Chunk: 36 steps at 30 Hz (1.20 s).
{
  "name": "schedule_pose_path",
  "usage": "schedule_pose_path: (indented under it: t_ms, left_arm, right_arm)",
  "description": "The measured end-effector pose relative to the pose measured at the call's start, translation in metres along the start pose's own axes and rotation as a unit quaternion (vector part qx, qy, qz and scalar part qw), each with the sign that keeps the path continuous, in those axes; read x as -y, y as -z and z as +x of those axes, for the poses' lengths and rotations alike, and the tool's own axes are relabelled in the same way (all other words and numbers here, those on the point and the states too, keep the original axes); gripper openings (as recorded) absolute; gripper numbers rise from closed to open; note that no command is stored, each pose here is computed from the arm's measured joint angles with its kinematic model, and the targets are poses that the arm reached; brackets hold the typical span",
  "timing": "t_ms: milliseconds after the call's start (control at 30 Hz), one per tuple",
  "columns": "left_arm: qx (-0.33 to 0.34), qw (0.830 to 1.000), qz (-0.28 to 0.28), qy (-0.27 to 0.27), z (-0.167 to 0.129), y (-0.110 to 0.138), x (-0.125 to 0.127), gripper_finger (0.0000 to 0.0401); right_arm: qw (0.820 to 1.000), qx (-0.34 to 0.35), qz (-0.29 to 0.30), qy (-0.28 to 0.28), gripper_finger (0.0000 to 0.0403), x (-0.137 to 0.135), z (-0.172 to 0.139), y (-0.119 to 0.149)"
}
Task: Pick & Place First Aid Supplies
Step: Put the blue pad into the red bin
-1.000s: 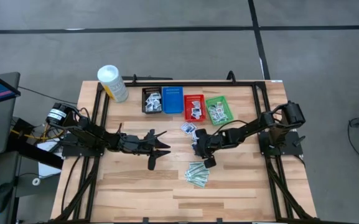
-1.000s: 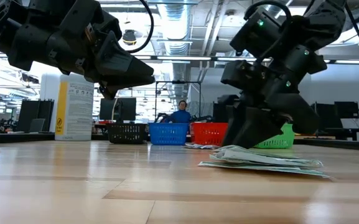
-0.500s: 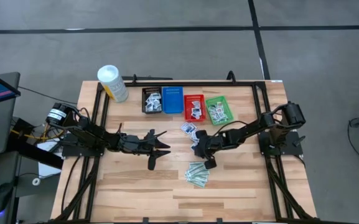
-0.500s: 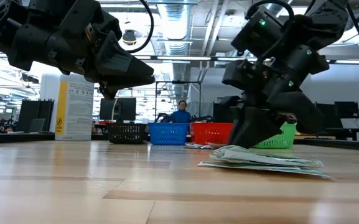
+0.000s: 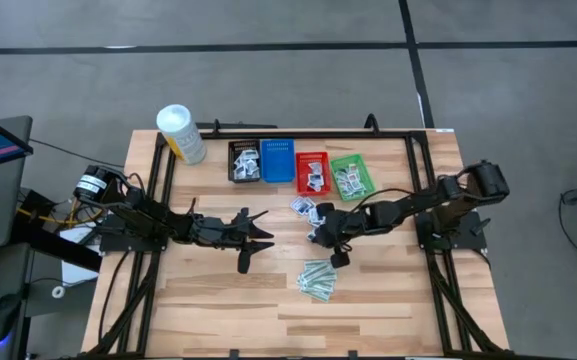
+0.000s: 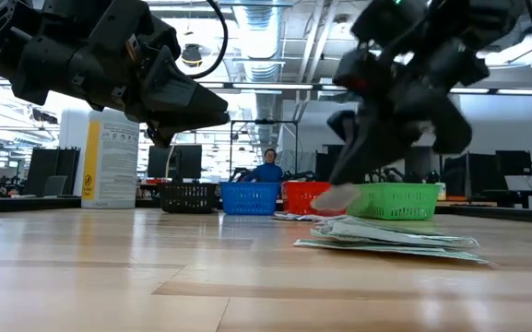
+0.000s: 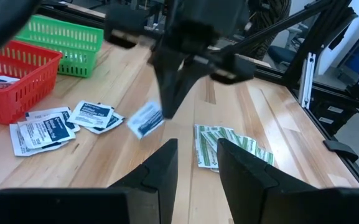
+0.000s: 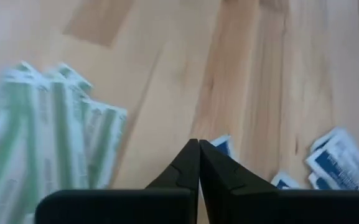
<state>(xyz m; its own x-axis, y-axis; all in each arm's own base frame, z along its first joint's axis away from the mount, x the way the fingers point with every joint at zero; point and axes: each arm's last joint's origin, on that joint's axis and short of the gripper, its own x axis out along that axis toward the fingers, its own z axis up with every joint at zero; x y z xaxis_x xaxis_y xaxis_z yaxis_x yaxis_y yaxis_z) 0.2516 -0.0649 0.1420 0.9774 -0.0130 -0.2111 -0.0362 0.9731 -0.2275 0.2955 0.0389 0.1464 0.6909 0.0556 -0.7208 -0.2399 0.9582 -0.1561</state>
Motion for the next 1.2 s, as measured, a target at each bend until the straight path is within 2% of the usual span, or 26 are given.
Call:
schedule_pose_path:
  t_ms: [267,567,700,933,1200]
  left_arm:
    - [0.000,1.000,0.000,0.000,0.000,0.000,0.000,0.0112]
    - [0.000,1.000,0.000,0.000,0.000,0.000,0.000,0.0112]
    - [0.000,1.000,0.000,0.000,0.000,0.000,0.000,0.0112]
    - [0.000,1.000,0.000,0.000,0.000,0.000,0.000,0.0112]
    - [0.000,1.000,0.000,0.000,0.000,0.000,0.000,0.0112]
  right_arm:
    - [0.997,0.070,-0.024,0.013,0.0001,-0.002,-0.034,-0.021]
    - [0.986,0.094,-0.047,0.131,0.0001,0.012,-0.053,-0.030]
    - [0.980,0.093,-0.032,0.171,0.0000,0.023,-0.054,-0.030]
    - [0.976,0.082,-0.015,0.200,0.0000,0.042,-0.055,-0.026]
    - [0.961,0.091,0.033,0.260,0.0000,0.081,-0.060,-0.018]
